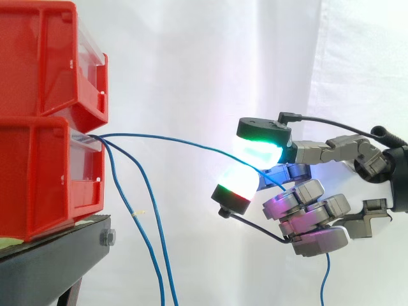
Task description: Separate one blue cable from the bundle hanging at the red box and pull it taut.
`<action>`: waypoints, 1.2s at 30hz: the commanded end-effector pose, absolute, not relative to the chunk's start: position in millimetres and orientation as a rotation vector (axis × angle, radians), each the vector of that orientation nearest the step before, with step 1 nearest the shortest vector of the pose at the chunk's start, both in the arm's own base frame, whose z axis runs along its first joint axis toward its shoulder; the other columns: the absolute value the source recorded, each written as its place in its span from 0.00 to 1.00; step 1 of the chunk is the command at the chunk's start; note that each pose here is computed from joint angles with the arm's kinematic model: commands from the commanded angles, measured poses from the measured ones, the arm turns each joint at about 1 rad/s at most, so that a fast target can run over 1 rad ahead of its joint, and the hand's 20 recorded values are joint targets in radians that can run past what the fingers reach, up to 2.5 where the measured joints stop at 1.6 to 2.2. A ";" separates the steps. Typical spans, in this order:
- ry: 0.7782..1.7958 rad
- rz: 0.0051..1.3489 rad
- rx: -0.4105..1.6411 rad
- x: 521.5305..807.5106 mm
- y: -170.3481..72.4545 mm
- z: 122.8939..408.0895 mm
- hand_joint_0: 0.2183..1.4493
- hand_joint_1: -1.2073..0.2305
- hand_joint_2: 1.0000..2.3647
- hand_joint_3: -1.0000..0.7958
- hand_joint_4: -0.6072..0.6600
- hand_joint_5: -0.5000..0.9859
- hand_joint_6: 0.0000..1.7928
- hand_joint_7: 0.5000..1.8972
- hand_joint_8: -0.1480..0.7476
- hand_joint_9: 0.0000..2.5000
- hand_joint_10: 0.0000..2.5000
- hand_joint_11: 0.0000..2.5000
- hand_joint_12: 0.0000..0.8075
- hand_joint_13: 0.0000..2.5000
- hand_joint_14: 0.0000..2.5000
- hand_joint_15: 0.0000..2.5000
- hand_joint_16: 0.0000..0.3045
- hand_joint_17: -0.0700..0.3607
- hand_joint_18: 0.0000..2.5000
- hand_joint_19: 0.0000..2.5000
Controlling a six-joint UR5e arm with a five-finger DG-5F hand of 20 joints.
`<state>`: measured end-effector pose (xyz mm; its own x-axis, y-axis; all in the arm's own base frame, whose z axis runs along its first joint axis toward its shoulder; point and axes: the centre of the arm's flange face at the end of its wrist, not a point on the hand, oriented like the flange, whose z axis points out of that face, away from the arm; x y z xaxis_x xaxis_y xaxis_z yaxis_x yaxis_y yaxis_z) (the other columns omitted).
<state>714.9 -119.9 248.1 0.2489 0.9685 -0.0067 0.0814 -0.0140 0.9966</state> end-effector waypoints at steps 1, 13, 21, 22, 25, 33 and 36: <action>1.074 0.983 1.382 715.0 -120.5 248.4 0.34 0.30 0.01 0.51 0.36 0.25 0.52 0.38 0.52 0.26 1.00 0.55 0.42 0.41 1.00 0.48 0.16 0.41 0.53 0.50; 1.062 1.025 1.405 715.8 -113.3 247.7 0.35 0.25 0.10 0.61 0.24 0.28 0.51 0.59 0.53 0.33 1.00 0.60 0.45 0.46 1.00 0.49 0.18 0.46 0.57 0.40; 1.079 1.017 1.388 717.1 -107.8 248.4 0.39 0.27 0.00 0.56 0.31 0.25 0.53 0.53 0.56 0.27 1.00 0.61 0.45 0.43 1.00 0.49 0.16 0.42 0.54 0.46; 1.081 1.017 1.388 717.1 -106.7 248.3 0.39 0.27 0.00 0.56 0.31 0.25 0.53 0.52 0.55 0.27 1.00 0.61 0.45 0.42 1.00 0.50 0.16 0.42 0.54 0.46; 1.085 1.017 1.387 716.9 -105.5 247.6 0.40 0.28 0.01 0.54 0.32 0.24 0.53 0.53 0.55 0.26 1.00 0.60 0.44 0.41 1.00 0.49 0.15 0.40 0.52 0.47; 1.105 1.006 1.366 718.2 -99.0 248.3 0.39 0.31 0.01 0.34 0.47 0.23 0.54 0.37 0.54 0.24 1.00 0.60 0.43 0.40 1.00 0.51 0.13 0.37 0.55 0.60; 1.102 1.004 1.367 718.1 -99.3 248.3 0.37 0.34 0.00 0.29 0.52 0.23 0.53 0.34 0.53 0.25 1.00 0.59 0.42 0.40 1.00 0.51 0.13 0.37 0.54 0.61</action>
<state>717.8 -100.1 248.0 0.2187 0.9758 -0.0065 0.0833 -0.0120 0.9965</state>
